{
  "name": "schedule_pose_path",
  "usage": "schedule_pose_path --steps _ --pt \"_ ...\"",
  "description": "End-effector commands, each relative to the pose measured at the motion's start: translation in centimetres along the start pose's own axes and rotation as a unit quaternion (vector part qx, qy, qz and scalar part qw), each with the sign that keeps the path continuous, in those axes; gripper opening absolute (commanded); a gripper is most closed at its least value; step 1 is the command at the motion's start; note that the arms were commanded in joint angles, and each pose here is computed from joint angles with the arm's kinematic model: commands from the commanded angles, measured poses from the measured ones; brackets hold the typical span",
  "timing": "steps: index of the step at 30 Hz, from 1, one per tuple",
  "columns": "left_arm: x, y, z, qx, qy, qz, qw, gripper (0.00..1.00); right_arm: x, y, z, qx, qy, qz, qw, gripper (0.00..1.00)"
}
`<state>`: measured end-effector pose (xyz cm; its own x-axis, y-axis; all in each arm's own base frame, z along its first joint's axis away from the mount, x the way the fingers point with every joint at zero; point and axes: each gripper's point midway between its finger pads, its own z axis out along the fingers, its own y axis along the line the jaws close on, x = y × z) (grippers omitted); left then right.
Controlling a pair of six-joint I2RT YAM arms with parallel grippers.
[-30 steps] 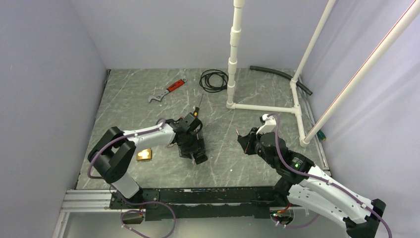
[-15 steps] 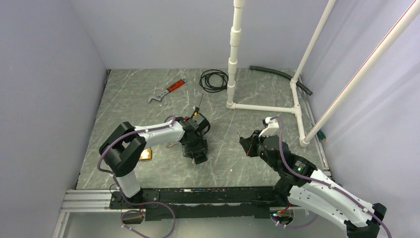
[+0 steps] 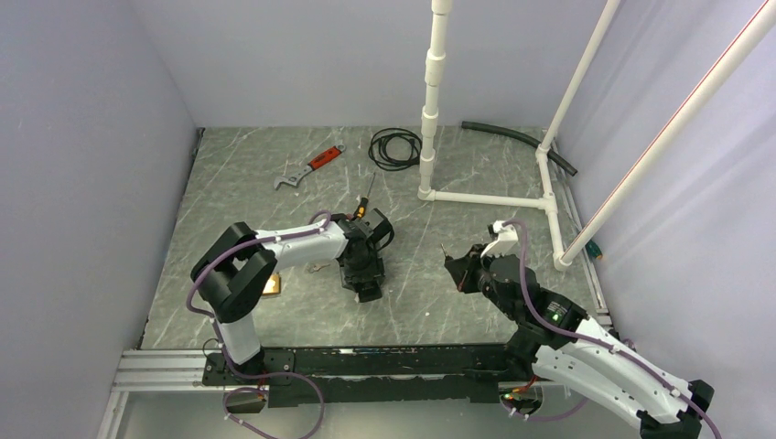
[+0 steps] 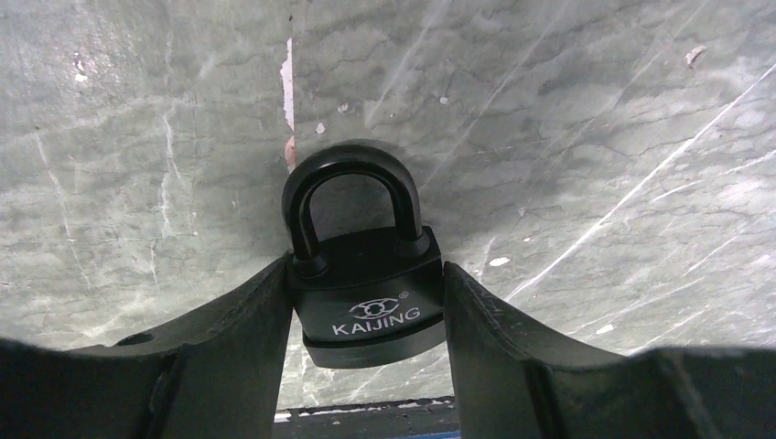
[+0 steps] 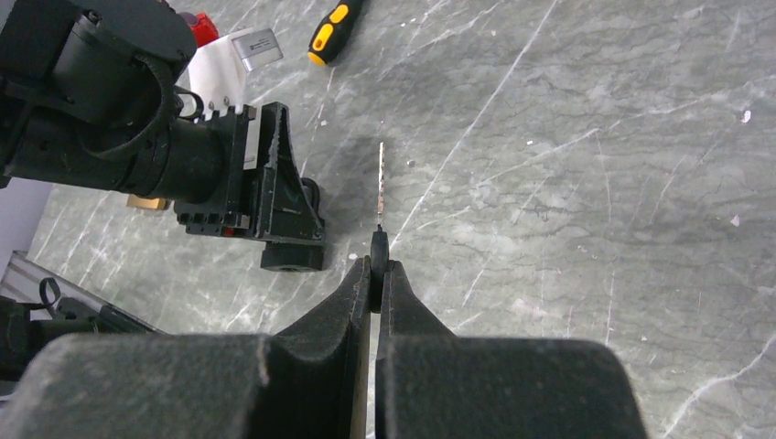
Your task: Unlock with the key
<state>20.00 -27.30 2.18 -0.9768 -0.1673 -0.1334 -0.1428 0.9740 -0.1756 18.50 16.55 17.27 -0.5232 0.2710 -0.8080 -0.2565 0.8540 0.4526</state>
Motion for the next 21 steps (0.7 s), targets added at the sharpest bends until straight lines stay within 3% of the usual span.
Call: schedule_pose_path --steps 1,9,21 --pt "-0.3 -1.0 1.2 0.009 -0.014 -0.011 1.0 0.41 -0.5 0.1 -0.1 -0.003 -0.011 0.002 1.0 0.0" --pt "-0.3 -1.5 0.3 0.027 -0.022 -0.005 0.999 0.02 -0.1 0.5 -0.2 -0.016 -0.003 0.009 1.0 0.0" --pt "-2.6 -3.4 -3.9 0.06 -0.071 -0.018 0.996 0.0 4.2 3.9 1.1 -0.105 0.07 0.08 0.989 0.0"
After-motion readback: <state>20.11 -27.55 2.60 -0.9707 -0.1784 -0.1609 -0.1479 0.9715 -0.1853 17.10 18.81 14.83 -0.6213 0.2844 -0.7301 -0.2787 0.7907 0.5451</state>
